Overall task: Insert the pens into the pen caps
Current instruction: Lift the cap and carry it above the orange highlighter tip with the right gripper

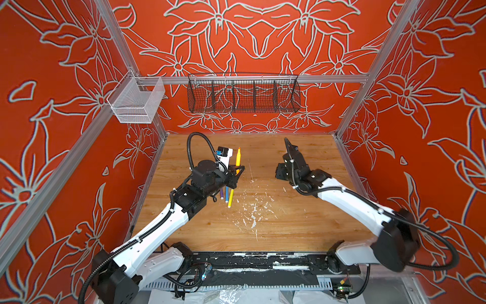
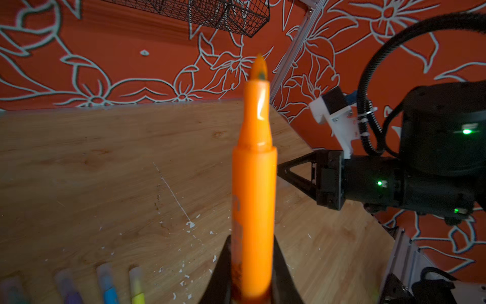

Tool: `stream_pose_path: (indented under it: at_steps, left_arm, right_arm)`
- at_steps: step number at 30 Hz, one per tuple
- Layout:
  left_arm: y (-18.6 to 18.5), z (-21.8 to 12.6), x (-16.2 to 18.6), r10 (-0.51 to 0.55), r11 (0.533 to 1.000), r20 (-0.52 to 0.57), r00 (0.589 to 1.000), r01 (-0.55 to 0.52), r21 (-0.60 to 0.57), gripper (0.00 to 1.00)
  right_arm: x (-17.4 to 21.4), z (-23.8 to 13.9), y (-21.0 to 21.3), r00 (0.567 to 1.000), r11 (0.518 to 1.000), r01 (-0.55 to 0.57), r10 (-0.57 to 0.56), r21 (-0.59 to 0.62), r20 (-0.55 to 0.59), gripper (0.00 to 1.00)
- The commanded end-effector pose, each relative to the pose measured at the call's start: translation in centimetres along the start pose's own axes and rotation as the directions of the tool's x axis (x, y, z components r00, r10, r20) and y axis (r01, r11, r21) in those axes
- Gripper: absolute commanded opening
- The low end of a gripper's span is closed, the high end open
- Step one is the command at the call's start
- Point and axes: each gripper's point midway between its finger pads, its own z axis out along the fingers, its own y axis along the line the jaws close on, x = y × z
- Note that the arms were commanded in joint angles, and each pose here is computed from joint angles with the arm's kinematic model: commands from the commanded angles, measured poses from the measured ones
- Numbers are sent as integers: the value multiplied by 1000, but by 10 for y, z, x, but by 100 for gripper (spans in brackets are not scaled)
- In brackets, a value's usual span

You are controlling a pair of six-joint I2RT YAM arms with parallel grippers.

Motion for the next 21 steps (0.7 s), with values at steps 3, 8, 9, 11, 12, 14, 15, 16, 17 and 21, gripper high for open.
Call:
stream_pose_path:
  at_steps: [3,8,9,11,12,14,15,16,17,21]
  left_arm:
    - [-43,3,-11,30,993,7,1000,-31,117,0]
    - [-70,9,-1,110,977,-33,993,-102,188,0]
    - [-75,10,0,127,971,-36,991,-117,207,0]
    - [-86,11,4,155,959,-47,987,-139,249,0]
    - [-92,11,6,168,951,-52,984,-148,271,0]
    - [-101,10,9,189,939,-58,980,-163,304,0]
    - [-105,10,11,201,933,-61,978,-173,316,0]
    - [-110,9,12,215,927,-59,975,-185,326,0]
    - [-112,9,14,225,923,-60,972,-193,331,0]
    - [-117,9,14,238,919,-53,970,-207,335,0]
  right_arm:
    - [-48,-65,20,983,987,-27,55,-158,174,2]
    - [-81,-135,44,943,935,12,108,-353,316,2]
    - [-86,-147,47,932,923,17,125,-385,341,3]
    - [-91,-164,52,917,898,32,149,-439,371,3]
    - [-95,-175,55,905,880,44,165,-473,391,3]
    - [-99,-188,65,891,838,72,190,-542,413,3]
    - [-101,-195,70,885,813,86,204,-576,419,3]
    - [-104,-201,75,877,787,99,220,-608,428,2]
    - [-105,-206,80,871,764,114,230,-634,435,3]
    - [-109,-218,94,867,701,135,259,-701,426,3]
